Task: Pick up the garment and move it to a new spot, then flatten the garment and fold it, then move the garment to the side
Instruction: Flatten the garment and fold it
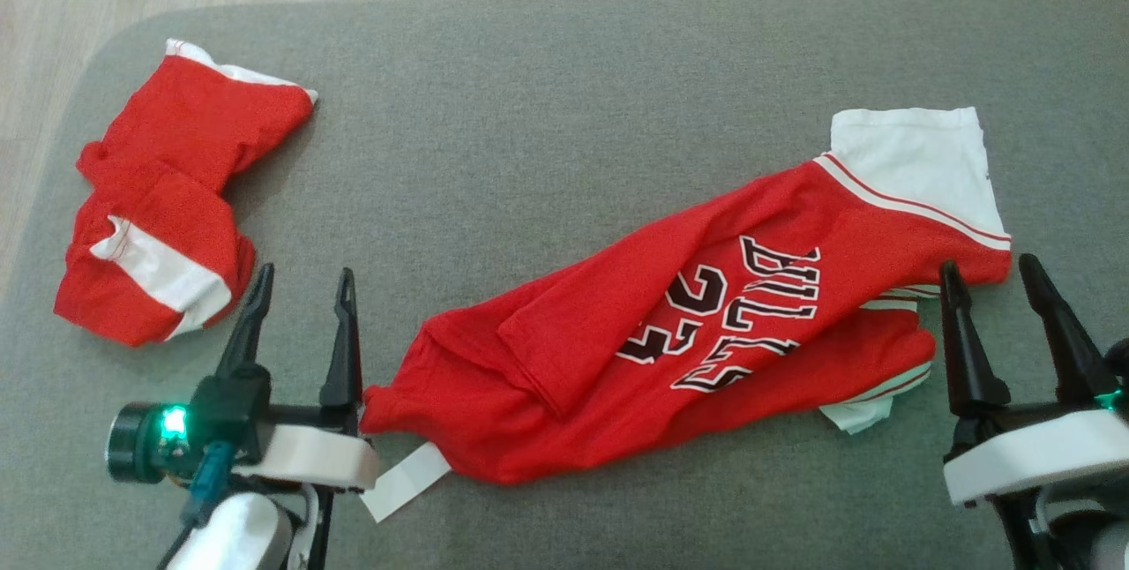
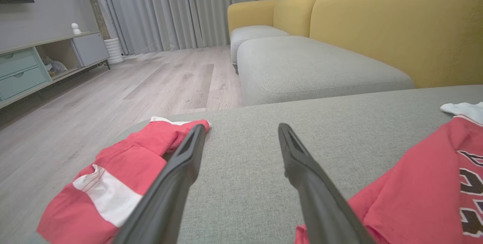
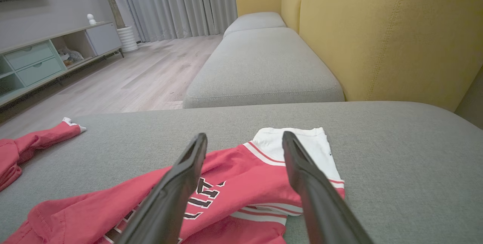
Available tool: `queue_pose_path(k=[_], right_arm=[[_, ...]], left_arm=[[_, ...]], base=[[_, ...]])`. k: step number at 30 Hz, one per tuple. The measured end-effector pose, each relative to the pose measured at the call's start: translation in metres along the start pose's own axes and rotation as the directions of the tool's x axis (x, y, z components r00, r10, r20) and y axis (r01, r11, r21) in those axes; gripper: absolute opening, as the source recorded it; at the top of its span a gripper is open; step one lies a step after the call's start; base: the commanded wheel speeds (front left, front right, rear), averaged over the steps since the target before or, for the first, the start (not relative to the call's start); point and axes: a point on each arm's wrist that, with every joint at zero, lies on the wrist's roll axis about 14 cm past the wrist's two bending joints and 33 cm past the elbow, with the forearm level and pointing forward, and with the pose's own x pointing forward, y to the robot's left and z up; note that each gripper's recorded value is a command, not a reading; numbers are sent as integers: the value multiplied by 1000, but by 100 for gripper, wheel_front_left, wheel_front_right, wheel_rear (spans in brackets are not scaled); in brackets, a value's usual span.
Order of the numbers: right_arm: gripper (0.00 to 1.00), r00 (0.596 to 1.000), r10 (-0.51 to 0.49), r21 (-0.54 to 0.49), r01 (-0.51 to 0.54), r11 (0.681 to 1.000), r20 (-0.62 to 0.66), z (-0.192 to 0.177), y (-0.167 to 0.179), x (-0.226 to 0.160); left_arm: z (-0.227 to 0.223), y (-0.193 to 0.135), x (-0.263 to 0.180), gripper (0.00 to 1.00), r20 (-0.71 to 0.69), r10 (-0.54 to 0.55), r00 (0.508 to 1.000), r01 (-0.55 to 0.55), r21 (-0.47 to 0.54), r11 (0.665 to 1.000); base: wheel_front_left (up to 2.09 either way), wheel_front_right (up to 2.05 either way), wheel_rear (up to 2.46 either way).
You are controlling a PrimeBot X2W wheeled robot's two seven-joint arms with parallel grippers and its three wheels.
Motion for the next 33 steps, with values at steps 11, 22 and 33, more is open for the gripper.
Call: queue_pose_path(k=[11,22,33], right_arm=[[100,1000,10,-6,-10,1000,-8,-2,2,2],[100,999,17,2,-16,1000,-37,-10,2,7],[100,997,-6,18,7,1000,-77,-23,-6,7]], left_arm=[[-1,0,2,100,-27,-4,1000,3,-10,1000],[-29,-110,-5,100,-231,-404,885,374,-162,913],[-96,-128,-9,100,-482,-460,746,384,-253,888]], base=[[0,0,0],[0,0,0],[0,0,0]])
